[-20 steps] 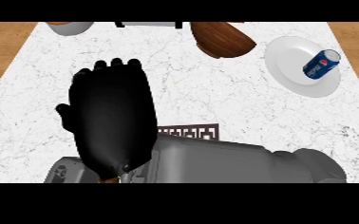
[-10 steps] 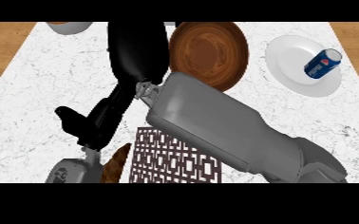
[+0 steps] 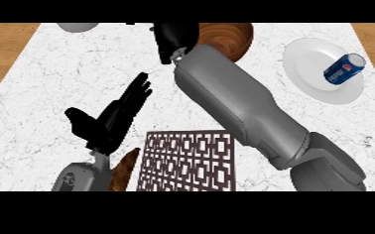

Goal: Pick the bell pepper from the placemat and place it in the bowl

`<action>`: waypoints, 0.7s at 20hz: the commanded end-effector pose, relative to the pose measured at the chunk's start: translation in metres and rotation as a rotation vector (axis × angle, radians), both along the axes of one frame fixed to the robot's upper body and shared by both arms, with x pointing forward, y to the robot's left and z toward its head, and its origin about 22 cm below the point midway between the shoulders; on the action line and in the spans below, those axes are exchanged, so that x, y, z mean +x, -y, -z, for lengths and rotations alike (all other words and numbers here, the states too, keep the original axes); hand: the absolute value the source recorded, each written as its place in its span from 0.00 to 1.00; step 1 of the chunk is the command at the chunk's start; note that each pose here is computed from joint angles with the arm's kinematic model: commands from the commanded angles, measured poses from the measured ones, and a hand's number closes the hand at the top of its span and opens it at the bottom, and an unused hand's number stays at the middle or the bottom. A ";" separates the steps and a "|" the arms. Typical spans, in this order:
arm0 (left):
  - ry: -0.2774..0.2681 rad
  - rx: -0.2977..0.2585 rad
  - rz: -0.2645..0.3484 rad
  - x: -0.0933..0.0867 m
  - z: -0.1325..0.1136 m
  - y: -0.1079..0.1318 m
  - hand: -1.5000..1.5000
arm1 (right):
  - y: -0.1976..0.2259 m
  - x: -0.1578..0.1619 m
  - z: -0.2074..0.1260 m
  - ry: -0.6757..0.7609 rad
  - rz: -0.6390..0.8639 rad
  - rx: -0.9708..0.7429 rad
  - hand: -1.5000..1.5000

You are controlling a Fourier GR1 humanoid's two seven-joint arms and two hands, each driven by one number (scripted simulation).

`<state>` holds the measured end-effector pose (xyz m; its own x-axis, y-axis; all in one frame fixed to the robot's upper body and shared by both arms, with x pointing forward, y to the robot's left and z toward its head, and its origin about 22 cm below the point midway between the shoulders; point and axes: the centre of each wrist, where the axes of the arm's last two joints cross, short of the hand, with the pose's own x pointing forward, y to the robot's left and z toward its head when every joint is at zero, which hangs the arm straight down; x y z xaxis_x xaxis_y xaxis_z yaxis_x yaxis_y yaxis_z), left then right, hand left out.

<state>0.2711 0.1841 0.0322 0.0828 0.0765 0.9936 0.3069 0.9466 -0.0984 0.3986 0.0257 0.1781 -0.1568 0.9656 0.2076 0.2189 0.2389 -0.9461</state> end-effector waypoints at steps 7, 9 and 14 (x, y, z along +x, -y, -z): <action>0.030 -0.005 0.034 0.004 -0.005 0.003 0.50 | 0.046 0.039 0.037 -0.220 0.174 0.092 0.00; 0.045 0.008 0.014 0.002 -0.002 0.001 0.50 | 0.057 0.037 0.059 -0.218 0.122 0.130 0.00; 0.031 -0.001 0.021 0.004 -0.001 0.002 0.50 | 0.059 0.039 0.045 -0.136 0.068 0.427 0.00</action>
<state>0.2756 0.1821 0.0356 0.0565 0.0733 0.9957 0.3352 0.9380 -0.0881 0.4366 -0.0276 0.1320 -0.0124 0.8954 0.4452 0.0843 0.4446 -0.8918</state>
